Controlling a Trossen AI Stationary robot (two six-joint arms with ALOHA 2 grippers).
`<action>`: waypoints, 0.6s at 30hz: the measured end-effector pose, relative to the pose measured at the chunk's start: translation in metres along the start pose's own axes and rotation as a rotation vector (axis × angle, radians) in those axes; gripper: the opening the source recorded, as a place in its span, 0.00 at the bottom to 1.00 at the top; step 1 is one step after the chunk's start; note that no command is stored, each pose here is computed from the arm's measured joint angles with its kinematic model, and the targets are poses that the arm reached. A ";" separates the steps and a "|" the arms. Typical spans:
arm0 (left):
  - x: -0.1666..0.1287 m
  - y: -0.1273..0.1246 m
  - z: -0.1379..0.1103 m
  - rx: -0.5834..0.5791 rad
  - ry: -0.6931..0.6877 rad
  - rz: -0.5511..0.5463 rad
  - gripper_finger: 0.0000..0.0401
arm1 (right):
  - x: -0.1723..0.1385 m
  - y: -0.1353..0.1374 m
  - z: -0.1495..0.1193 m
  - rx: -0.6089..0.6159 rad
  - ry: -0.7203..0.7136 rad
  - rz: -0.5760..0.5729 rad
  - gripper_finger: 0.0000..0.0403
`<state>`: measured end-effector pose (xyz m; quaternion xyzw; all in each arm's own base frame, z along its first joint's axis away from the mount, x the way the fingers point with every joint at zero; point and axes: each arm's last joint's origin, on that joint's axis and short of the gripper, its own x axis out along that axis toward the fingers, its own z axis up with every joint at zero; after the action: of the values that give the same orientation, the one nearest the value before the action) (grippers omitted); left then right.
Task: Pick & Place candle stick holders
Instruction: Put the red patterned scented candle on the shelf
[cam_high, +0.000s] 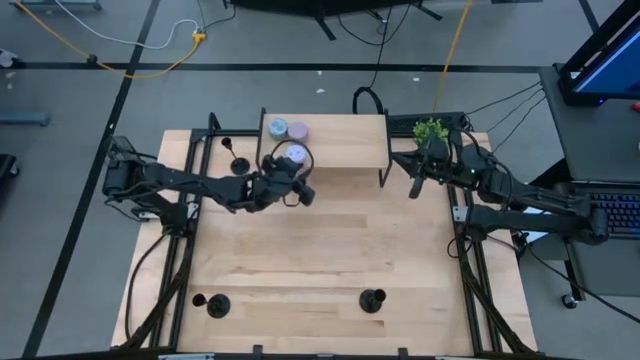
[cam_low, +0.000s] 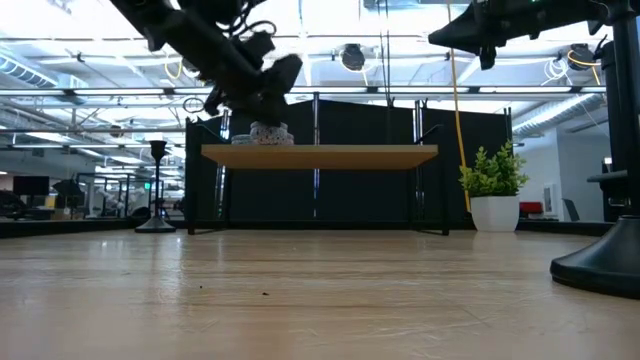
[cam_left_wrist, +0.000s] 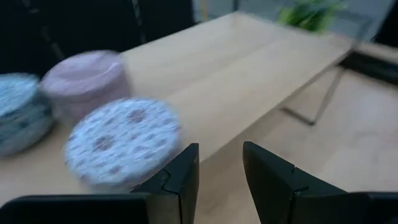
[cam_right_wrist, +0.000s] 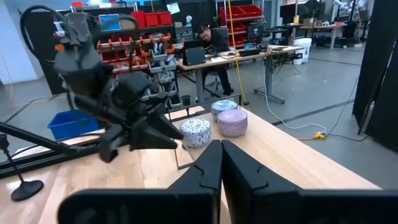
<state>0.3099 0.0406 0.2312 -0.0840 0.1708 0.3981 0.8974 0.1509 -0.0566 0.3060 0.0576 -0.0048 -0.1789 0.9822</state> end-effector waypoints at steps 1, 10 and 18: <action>0.002 0.003 0.000 -0.011 0.009 0.017 0.33 | 0.000 0.000 0.000 0.000 0.000 0.000 0.00; 0.012 0.021 0.000 -0.057 0.033 0.136 0.33 | 0.000 0.000 -0.001 -0.003 0.006 0.001 0.00; 0.012 0.030 0.008 -0.124 -0.006 0.180 0.33 | 0.000 0.000 -0.001 -0.003 0.013 0.001 0.00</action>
<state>0.2968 0.0708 0.2334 -0.1225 0.1501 0.4873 0.8515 0.1510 -0.0565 0.3047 0.0574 0.0018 -0.1780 0.9824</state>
